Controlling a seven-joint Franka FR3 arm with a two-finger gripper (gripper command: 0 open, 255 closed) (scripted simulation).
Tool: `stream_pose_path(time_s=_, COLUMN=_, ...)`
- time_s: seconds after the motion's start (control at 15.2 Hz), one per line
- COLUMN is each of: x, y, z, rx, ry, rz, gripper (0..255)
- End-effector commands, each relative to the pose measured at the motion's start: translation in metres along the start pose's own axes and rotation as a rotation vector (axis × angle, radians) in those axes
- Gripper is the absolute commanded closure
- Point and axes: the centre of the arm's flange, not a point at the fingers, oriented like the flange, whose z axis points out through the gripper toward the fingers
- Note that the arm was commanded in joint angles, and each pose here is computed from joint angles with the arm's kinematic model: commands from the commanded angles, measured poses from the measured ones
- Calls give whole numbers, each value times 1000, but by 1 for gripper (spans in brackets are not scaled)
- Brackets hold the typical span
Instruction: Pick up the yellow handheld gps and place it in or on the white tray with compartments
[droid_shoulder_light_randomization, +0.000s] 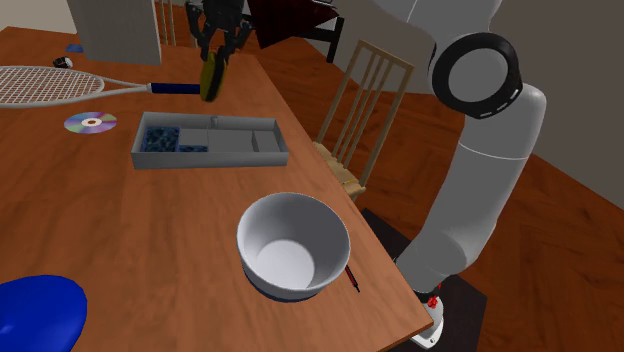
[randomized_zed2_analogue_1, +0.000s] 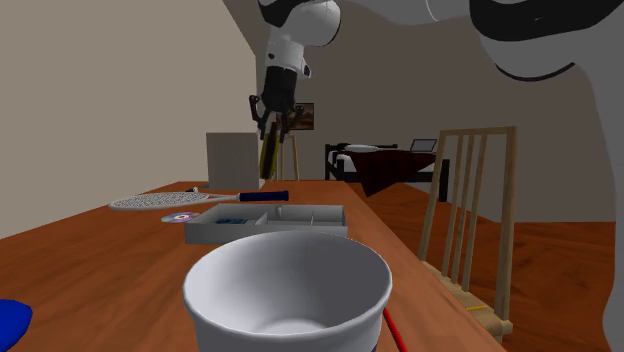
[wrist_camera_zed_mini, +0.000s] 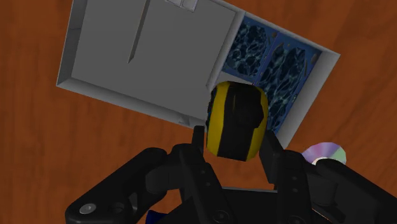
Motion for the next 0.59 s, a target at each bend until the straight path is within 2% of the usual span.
stream_pose_path(time_s=0.0, x=0, y=2, z=9, rx=0, ry=1, rz=0, gripper=255)
stream_pose_path(time_s=0.53, x=-2, y=9, z=51, rx=0, ry=1, rz=0, gripper=255)
